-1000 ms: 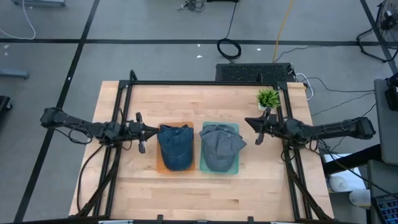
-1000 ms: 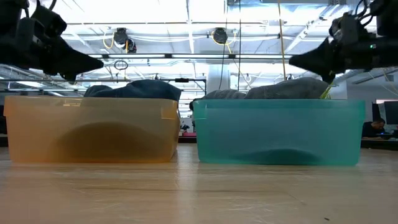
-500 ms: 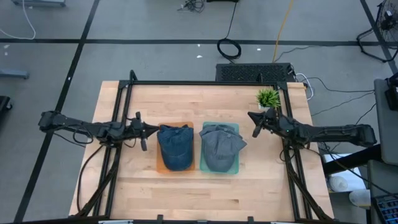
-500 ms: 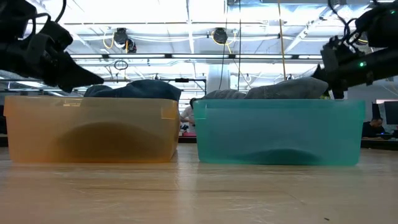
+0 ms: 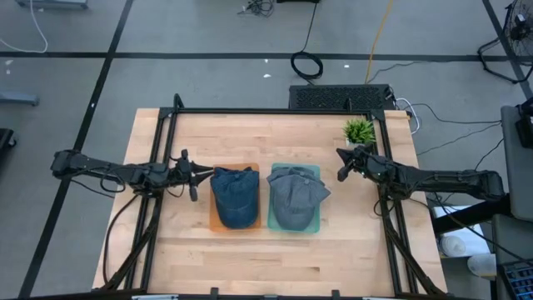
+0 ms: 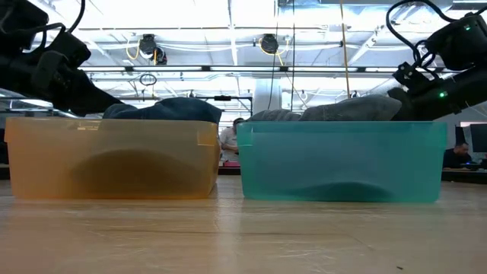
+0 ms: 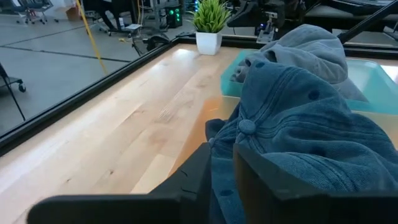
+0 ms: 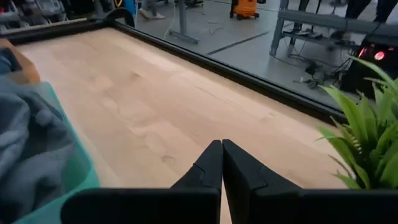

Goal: Pick & Place hat
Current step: Return to Home Position

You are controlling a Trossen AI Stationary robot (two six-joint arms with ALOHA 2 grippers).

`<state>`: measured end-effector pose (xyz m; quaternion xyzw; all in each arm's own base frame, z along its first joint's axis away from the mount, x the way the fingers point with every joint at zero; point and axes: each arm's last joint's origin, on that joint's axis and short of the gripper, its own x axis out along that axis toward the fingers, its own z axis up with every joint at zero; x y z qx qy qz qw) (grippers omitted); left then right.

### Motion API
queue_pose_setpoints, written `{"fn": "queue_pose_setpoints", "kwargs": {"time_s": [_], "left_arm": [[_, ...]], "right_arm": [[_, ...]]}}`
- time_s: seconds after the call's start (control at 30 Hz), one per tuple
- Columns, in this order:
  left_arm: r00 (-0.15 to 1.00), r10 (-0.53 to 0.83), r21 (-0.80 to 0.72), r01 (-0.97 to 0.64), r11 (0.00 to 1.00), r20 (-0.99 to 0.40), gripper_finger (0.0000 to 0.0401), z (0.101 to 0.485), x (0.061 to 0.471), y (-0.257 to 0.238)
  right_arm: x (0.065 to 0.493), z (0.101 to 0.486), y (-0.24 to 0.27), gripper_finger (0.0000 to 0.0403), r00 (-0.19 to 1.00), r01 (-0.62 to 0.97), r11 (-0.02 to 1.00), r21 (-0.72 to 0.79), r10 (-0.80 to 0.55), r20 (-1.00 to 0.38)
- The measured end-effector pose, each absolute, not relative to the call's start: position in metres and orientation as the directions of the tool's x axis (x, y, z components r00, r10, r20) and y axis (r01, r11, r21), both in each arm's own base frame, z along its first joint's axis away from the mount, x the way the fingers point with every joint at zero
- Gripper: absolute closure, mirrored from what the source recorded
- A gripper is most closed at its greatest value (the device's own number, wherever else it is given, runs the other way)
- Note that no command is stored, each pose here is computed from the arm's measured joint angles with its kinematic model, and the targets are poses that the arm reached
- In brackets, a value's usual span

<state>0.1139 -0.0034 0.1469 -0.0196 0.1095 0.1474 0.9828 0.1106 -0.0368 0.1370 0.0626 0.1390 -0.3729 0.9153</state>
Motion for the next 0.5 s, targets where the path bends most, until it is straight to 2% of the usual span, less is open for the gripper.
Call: {"fn": "queue_pose_setpoints", "kwargs": {"time_s": [0.1, 0.17, 0.3, 0.5], "left_arm": [[0.933, 0.285, -0.002, -0.293, 0.956, -0.221, 0.0323, 0.1469, 0.1139, -0.0034], [0.933, 0.285, -0.002, -0.293, 0.956, -0.221, 0.0325, 0.1469, 0.1139, -0.0034], [0.933, 0.285, -0.002, -0.293, 0.956, -0.221, 0.0321, 0.1469, 0.1139, -0.0034], [0.933, 0.285, 0.001, -0.292, 0.956, -0.221, 0.0322, 0.1469, 0.1139, -0.0034]], "right_arm": [[0.1115, 0.1363, -0.0353, 0.0403, 0.722, 0.673, 0.731, 0.112, -0.616, -0.315], [0.1126, 0.1358, -0.0339, 0.0403, 0.756, 0.629, 0.767, 0.128, -0.567, -0.327], [0.1139, 0.1353, -0.0318, 0.0403, 0.8, 0.558, 0.821, 0.118, -0.494, -0.34], [0.1143, 0.1363, -0.0318, 0.0403, 0.805, 0.547, 0.832, 0.092, -0.493, -0.331]]}}
